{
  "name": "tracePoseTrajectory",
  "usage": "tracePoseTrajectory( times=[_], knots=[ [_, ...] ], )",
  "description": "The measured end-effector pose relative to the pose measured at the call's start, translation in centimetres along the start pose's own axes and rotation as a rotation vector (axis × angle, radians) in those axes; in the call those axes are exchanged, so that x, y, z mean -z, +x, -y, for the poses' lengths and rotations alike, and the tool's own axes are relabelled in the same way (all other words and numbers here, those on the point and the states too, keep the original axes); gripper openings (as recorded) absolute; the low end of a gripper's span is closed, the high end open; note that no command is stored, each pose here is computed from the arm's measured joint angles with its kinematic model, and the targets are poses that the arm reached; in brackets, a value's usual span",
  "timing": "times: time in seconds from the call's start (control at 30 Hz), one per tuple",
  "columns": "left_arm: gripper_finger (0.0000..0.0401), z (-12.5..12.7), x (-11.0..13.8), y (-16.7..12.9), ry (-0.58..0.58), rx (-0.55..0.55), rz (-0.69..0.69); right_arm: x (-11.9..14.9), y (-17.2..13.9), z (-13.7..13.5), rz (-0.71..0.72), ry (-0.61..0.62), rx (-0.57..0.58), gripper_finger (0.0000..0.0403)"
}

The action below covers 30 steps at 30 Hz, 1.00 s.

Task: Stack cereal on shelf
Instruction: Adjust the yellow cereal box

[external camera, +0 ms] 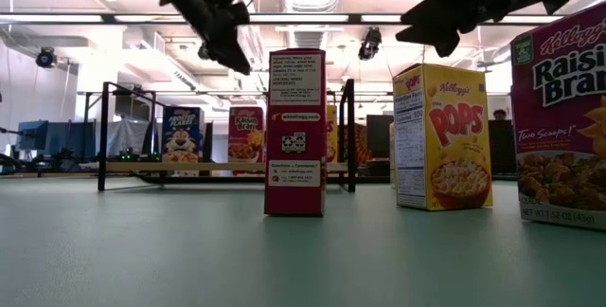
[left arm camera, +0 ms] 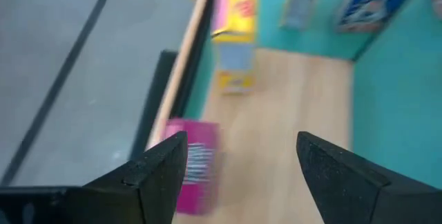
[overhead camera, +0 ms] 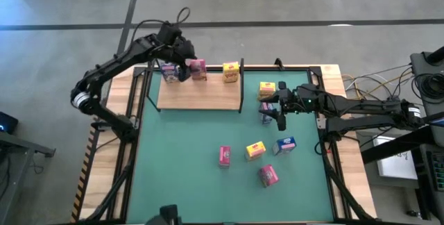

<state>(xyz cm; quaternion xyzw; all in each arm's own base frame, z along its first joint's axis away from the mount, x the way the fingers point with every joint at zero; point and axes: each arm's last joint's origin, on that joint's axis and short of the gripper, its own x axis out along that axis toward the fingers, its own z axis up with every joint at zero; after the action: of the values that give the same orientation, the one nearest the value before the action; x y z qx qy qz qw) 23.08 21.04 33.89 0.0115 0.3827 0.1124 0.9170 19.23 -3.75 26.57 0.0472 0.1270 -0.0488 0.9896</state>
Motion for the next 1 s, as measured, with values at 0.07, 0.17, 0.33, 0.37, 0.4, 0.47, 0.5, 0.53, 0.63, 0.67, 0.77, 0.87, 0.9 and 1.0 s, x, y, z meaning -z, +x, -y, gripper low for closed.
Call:
tracePoseTrajectory(
  times=[0.07,0.17,0.33,0.37,0.4,0.47,0.5,0.53,0.63,0.67,0.77,0.87,0.9,1.0],
  knots=[
    [0.0255,1.3,0.0,-0.3,0.018,0.016,0.035,0.1,0.2,0.1,-0.010,0.001,0.018,0.0196],
    [0.0255,3.4,0.4,-0.3,0.047,0.027,0.107,0.2,0.8,0.2,-0.001,0.004,0.018,0.0173],
    [0.0255,6.8,2.4,0.1,0.081,0.052,0.211,-0.6,2.2,0.4,0.019,0.005,0.054,0.0115],
    [0.0255,7.4,2.8,0.1,0.087,0.049,0.239,-0.8,2.5,0.5,0.018,0.007,0.074,0.0101],
    [0.0255,7.8,3.3,0.1,0.094,0.047,0.268,-1.0,2.9,0.6,0.016,0.008,0.095,0.0088],
    [0.0255,8.6,4.4,0.0,0.092,0.039,0.323,-1.6,3.6,0.7,0.004,0.007,0.126,0.0062],
    [0.0255,8.8,4.9,-0.1,0.084,0.034,0.349,-1.9,4.0,0.8,-0.003,0.006,0.129,0.0050],
    [0.0255,9.1,5.4,-0.2,0.074,0.028,0.379,-2.2,4.4,0.9,-0.010,0.003,0.132,0.0039],
    [0.0255,9.6,6.7,-0.9,0.049,-0.002,0.474,-3.8,5.5,1.2,-0.041,0.004,0.143,0.0014],
    [0.0255,9.8,7.1,-1.2,0.041,-0.026,0.498,-4.3,5.9,1.4,-0.059,0.004,0.149,0.0012],
    [0.0255,10.1,8.4,-1.9,0.011,-0.106,0.552,-5.9,7.2,2.1,-0.136,0.009,0.173,0.0009],
    [0.0255,10.5,9.4,-2.7,0.007,-0.154,0.594,-7.5,8.5,2.9,-0.213,0.005,0.195,0.0009],
    [0.0255,10.6,9.6,-2.9,0.011,-0.163,0.607,-8.0,9.0,3.2,-0.240,-0.002,0.201,0.0009],
    [0.0255,10.9,10.1,-3.8,0.025,-0.176,0.649,-9.3,10.4,4.2,-0.327,-0.014,0.218,0.0009]
  ],
)
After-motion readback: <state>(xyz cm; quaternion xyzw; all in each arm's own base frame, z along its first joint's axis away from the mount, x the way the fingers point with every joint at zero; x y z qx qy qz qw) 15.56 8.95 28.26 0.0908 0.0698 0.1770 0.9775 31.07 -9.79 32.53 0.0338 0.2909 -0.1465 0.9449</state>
